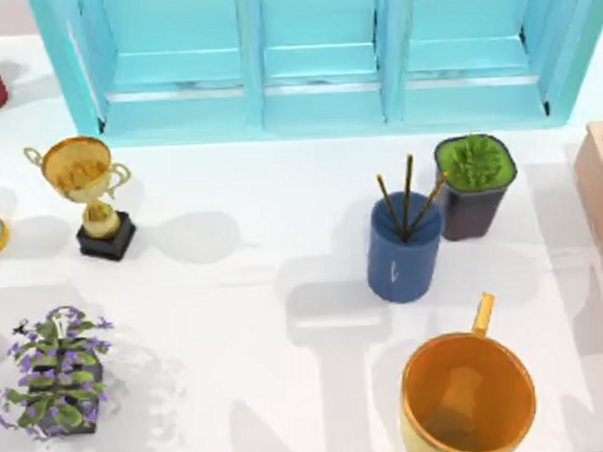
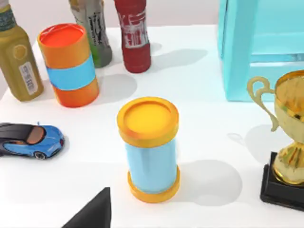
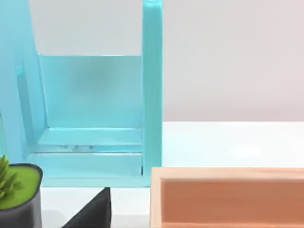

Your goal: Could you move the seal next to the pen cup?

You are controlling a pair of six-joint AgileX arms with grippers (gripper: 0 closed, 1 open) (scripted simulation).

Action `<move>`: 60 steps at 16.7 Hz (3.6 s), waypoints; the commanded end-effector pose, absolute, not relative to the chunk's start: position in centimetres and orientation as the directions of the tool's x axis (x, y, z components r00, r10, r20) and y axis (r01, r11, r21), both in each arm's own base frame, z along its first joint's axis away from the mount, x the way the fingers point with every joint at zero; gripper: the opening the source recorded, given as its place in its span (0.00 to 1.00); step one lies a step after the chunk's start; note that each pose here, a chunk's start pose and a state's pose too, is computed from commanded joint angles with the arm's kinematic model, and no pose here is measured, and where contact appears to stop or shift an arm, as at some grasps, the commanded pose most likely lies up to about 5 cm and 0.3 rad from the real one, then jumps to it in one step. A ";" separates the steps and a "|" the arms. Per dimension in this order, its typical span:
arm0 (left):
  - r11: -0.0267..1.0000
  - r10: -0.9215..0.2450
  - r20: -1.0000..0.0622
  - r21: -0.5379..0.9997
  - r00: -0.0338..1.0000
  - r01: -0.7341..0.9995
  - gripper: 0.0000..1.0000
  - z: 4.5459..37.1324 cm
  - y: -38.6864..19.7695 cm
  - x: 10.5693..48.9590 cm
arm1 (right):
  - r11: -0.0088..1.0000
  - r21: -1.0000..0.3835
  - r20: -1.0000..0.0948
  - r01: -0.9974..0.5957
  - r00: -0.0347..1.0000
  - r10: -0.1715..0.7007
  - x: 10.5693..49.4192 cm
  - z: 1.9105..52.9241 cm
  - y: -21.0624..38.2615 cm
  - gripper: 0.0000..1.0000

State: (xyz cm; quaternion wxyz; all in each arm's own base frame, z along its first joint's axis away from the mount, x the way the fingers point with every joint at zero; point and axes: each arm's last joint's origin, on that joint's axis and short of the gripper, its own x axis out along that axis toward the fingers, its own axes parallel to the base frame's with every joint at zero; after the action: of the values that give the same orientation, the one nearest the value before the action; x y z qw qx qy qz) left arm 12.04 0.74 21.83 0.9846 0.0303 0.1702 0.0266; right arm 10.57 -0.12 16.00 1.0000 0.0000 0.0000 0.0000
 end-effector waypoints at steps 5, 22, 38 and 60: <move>0.995 0.093 -0.731 0.101 0.676 -0.027 1.00 25.4 2.5 17.8 | 1.000 0.000 0.000 0.000 1.000 0.000 10.6 16.0 -0.1 1.00; 1.000 0.000 -1.000 0.000 -0.001 0.020 1.00 24.9 8.8 30.5 | 1.000 0.000 0.000 0.000 1.000 0.000 10.6 16.0 -0.1 1.00; 1.000 0.000 -1.000 0.000 -0.001 0.020 1.00 14.9 8.8 30.5 | 1.000 0.000 0.000 0.000 1.000 0.000 10.6 16.0 -0.1 1.00; 1.000 0.000 -1.000 0.000 -0.001 0.020 0.00 14.9 8.8 30.5 | 1.000 0.000 0.000 0.000 1.000 0.000 10.6 16.0 -0.1 1.00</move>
State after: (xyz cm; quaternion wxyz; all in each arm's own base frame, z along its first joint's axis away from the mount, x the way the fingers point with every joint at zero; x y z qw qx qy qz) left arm 30.49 8.81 14.91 0.7069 0.0069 0.7072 -0.0072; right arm 10.57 -0.12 16.00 1.0000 0.0000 0.0000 0.0000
